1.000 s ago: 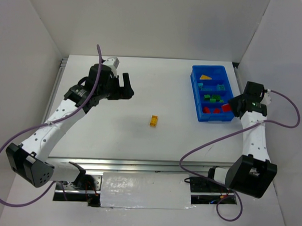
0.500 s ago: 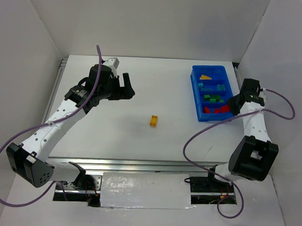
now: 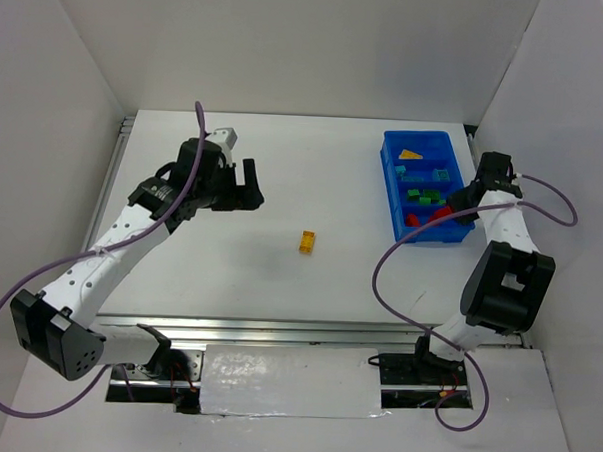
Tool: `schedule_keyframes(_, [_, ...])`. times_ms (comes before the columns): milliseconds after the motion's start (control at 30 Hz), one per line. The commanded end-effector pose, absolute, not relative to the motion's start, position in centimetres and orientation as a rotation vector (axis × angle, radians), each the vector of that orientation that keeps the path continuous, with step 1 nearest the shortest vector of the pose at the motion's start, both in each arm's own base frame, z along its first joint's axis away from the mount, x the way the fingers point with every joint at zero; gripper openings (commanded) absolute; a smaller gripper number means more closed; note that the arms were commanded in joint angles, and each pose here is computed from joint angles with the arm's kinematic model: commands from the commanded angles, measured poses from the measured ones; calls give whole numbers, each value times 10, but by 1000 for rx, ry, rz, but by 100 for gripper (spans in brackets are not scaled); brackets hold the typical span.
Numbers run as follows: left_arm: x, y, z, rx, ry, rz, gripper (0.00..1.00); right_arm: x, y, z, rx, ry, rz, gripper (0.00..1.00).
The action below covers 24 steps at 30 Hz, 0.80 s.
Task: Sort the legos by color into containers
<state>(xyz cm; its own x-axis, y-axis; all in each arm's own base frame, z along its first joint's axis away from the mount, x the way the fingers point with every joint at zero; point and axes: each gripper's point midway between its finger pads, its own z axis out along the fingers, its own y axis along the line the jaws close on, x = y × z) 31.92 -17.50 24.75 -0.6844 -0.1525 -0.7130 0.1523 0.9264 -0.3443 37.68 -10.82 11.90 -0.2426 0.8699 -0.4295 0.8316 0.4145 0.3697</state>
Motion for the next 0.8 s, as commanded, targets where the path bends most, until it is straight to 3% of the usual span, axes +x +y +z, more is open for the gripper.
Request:
schedule_keyframes(0, [315, -174, 256, 24, 2245, -511, 99, 402, -114, 146, 1392, 2003, 148, 4])
schedule_keyframes(67, [314, -174, 253, 25, 2250, -508, 100, 402, -114, 141, 1396, 2017, 144, 7])
schedule_keyframes(100, [314, -174, 251, 25, 2254, -507, 100, 402, -113, 139, 1399, 2024, 143, 15])
schedule_keyframes(133, [313, -173, 249, 27, 2258, -504, 99, 402, -112, 138, 1395, 2033, 144, 24])
schedule_keyframes(167, [313, -173, 249, 27, 2255, -505, 99, 402, -110, 139, 1391, 2034, 147, 48])
schedule_keyframes(200, [313, -173, 247, 25, 2260, -504, 99, 401, -109, 138, 1390, 2034, 146, 54])
schedule_keyframes(367, [315, -174, 241, 25, 2278, -497, 100, 404, -100, 162, 1336, 2019, 161, 72])
schedule_keyframes(500, [318, -180, 235, 42, 2303, -514, 100, 405, -93, 186, 1282, 2023, 143, 78])
schedule_keyframes(633, [321, -182, 219, 17, 2372, -491, 100, 402, -45, 235, 1084, 2007, 177, 79])
schedule_keyframes(767, [325, -166, 215, -133, 2379, -398, 99, 391, 53, 244, 809, 2121, 209, 79])
